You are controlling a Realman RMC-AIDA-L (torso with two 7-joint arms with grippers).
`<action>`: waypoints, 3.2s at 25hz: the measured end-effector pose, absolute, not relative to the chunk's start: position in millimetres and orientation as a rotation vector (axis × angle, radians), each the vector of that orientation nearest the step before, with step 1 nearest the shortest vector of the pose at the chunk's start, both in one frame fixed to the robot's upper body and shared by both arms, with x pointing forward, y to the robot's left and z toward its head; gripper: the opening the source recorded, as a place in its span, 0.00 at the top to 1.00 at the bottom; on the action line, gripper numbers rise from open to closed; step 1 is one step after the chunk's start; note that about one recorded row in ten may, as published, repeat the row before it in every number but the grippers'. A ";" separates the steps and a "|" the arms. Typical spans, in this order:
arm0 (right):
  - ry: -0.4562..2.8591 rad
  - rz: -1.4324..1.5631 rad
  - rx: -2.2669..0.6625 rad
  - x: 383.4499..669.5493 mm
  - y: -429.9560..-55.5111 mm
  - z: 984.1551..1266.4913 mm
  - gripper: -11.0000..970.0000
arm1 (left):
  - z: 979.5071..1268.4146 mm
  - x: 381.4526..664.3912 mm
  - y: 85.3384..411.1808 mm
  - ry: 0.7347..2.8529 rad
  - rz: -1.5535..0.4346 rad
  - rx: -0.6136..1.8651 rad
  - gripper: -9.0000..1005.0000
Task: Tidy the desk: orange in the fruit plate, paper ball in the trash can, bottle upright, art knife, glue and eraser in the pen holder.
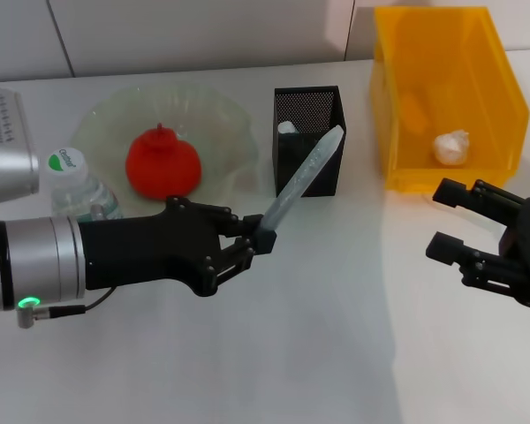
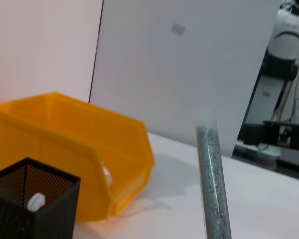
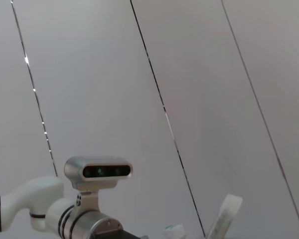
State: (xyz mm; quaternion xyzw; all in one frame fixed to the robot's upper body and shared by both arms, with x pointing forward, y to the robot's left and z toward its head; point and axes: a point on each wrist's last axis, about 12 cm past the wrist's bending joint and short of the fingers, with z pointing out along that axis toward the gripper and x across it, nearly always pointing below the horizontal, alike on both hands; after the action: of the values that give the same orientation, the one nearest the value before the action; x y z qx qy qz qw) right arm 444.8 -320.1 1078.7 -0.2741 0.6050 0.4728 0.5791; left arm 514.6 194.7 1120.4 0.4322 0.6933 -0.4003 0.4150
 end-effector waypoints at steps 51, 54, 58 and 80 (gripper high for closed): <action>1.348 1.268 -0.711 487.5 -257.1 1078.3 0.61 | 1103.4 501.1 177.6 1.526 -1.068 1.188 0.82; 1.339 1.260 -0.714 486.8 -257.2 1078.2 0.70 | 1101.5 500.7 178.5 1.513 -1.074 1.168 0.81; 1.329 1.252 -0.714 485.8 -257.3 1078.0 0.83 | 1099.9 501.5 179.5 1.502 -1.089 1.142 0.81; 1.138 0.833 -0.501 493.4 -301.0 1092.4 0.83 | 1072.3 486.7 186.2 1.337 -1.057 1.170 0.19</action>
State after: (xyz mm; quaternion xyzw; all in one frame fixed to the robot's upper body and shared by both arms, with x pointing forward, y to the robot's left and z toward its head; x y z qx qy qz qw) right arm 493.4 -301.0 1092.4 -0.2279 0.5173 0.3787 0.7328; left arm 486.7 186.2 1072.3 0.4864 0.5557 -0.4393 0.5115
